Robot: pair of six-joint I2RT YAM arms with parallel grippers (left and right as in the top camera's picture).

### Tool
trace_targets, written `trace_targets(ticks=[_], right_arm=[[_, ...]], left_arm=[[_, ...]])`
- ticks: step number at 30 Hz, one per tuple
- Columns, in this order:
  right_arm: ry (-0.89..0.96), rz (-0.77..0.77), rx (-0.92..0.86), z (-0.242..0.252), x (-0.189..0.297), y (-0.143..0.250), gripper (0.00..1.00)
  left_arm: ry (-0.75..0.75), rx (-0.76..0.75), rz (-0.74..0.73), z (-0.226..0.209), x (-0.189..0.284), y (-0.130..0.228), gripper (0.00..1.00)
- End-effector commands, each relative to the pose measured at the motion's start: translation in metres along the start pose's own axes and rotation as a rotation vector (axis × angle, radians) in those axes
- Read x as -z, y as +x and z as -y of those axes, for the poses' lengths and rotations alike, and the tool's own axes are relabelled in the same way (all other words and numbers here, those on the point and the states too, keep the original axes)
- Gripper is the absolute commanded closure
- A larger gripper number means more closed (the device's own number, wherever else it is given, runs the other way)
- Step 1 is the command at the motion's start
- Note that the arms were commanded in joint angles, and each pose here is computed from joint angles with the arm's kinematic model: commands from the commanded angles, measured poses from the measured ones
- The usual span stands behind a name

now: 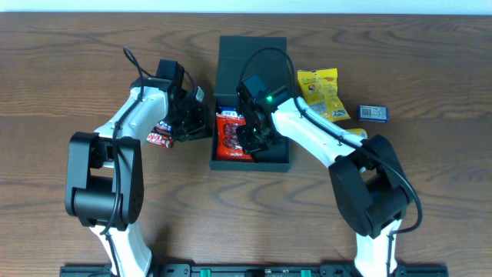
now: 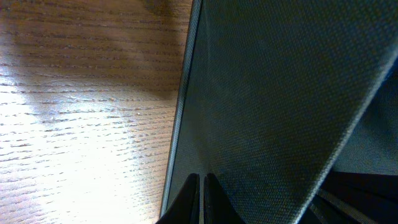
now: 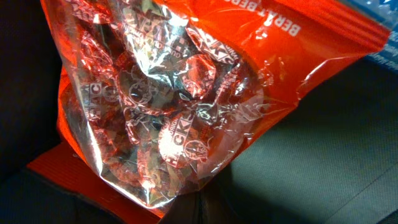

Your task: Pack container

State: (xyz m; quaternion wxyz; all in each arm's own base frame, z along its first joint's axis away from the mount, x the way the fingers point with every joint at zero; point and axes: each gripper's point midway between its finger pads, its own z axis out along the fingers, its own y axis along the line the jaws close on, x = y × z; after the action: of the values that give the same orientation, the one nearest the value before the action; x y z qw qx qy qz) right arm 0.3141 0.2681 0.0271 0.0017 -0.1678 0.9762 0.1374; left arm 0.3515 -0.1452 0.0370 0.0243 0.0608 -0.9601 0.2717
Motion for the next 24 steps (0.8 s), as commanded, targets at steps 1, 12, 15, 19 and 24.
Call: trace_targets(ticks=[1, 12, 15, 19, 24], right_arm=[[-0.116, -0.016, -0.014, -0.019, 0.004, 0.000, 0.99], [-0.158, 0.015, 0.030, -0.034, 0.003, -0.006, 0.99], [-0.159, 0.019, 0.031, -0.035, 0.003, -0.007, 0.98], [-0.156, 0.018, 0.019, -0.031, 0.008, -0.009, 0.98], [-0.098, 0.068, 0.018, -0.018, 0.050, -0.024, 0.99]], left_arm=[[0.016, 0.007, -0.015, 0.002, -0.003, 0.003, 0.94], [0.016, 0.007, -0.015, 0.002, -0.003, 0.003, 0.94], [0.016, 0.007, -0.015, 0.002, -0.003, 0.003, 0.94], [0.016, 0.007, -0.015, 0.002, -0.003, 0.003, 0.94], [0.016, 0.007, -0.015, 0.002, -0.003, 0.003, 0.94]])
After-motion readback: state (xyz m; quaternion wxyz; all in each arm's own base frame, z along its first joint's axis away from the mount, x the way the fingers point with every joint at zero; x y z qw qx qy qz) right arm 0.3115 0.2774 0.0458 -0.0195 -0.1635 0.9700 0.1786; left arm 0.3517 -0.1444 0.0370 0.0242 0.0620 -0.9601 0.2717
